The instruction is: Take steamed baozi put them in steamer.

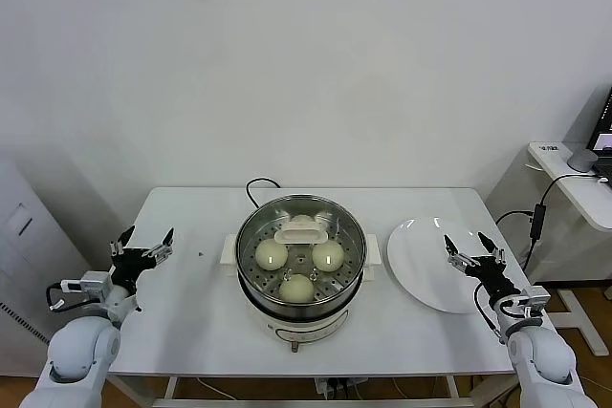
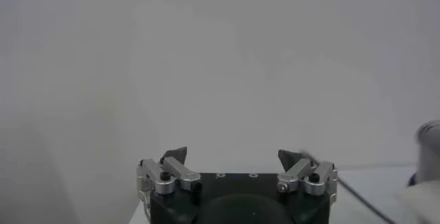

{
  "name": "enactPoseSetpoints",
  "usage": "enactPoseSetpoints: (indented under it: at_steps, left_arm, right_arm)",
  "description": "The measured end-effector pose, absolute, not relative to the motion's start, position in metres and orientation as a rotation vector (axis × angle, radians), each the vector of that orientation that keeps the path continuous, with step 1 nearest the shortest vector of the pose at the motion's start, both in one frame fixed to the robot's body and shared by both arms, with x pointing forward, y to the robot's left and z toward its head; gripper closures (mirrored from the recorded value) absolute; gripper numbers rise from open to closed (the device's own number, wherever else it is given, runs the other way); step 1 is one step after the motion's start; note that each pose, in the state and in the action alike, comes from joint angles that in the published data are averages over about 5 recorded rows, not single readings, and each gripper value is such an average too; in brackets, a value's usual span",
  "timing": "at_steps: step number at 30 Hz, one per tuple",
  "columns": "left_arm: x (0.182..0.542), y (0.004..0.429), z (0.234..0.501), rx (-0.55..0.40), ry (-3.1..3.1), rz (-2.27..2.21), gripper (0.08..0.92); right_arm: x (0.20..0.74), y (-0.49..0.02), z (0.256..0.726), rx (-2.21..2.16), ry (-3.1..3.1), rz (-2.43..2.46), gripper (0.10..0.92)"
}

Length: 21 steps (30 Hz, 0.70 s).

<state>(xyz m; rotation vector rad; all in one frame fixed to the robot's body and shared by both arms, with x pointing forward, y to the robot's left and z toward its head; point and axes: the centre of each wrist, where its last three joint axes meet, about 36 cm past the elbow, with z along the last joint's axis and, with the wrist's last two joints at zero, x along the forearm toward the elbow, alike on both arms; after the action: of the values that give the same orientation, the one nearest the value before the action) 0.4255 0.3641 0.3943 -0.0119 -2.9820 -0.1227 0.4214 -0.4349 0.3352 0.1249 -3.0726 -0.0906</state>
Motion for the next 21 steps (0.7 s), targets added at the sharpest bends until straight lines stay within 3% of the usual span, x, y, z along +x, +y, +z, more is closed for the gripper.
enactPoseSetpoints:
  at_steps: [21]
  left_arm:
    - [0.422, 0.367, 0.374, 0.038, -2.939, -0.039, 0.177]
  right_arm:
    - [0.422, -0.431, 0.331, 0.074, -3.047, -0.083, 0.2]
